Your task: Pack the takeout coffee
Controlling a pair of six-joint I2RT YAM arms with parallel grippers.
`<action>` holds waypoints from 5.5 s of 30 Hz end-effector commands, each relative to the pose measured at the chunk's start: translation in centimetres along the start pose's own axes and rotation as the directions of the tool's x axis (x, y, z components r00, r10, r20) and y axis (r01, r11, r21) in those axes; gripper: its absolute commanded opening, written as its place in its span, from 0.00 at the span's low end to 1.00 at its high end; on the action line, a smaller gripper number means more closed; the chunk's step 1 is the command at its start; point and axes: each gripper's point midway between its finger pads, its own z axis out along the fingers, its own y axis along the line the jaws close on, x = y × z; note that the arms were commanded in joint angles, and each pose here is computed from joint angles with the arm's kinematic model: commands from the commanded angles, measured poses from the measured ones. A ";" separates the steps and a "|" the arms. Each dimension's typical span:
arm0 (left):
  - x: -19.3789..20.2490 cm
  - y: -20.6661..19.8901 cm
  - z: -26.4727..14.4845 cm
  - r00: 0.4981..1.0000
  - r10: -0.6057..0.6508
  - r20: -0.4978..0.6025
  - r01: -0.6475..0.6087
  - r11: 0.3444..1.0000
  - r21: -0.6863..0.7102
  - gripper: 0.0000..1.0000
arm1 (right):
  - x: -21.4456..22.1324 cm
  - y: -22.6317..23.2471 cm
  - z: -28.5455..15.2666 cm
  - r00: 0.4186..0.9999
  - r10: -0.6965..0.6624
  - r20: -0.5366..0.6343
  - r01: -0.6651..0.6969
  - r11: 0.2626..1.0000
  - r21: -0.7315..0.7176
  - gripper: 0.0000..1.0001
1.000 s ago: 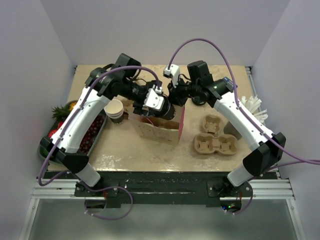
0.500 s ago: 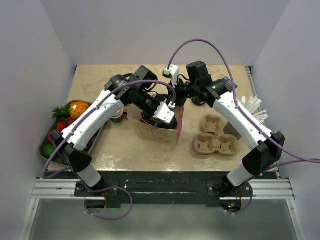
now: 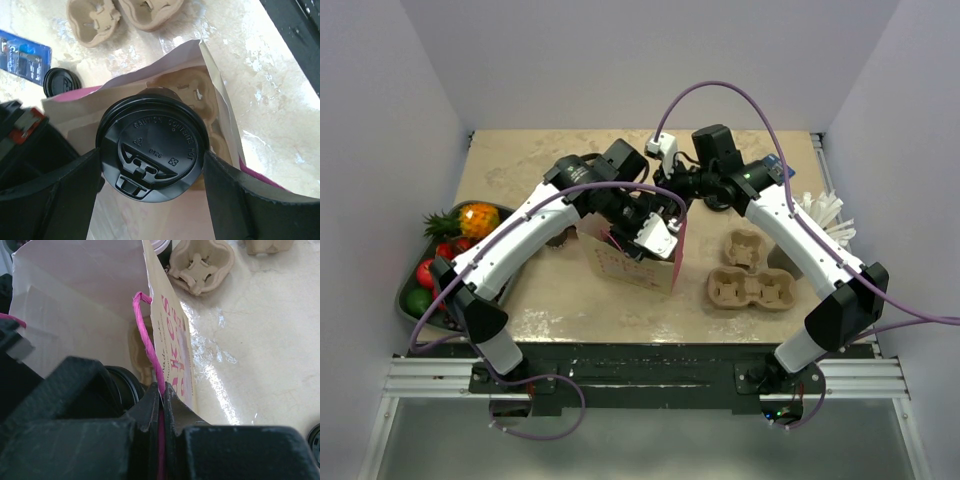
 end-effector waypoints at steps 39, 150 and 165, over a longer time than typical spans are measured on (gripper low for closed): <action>4.8 -1.4 8.2 0.997 0.035 -0.071 -0.022 0.984 0.176 0.35 | -1.2 3.5 -0.6 0.989 -0.137 0.050 0.141 0.986 -0.088 0.00; 5.6 -5.5 8.6 0.970 -0.237 -0.059 0.240 0.970 0.039 0.77 | -6.3 -2.4 -6.2 0.941 0.313 0.131 -0.246 0.896 -0.370 0.99; 5.4 -5.8 8.2 0.976 -0.216 -0.029 0.215 0.976 -0.027 0.75 | 0.0 1.4 -2.3 0.954 0.281 -0.108 -0.300 0.903 -0.306 0.87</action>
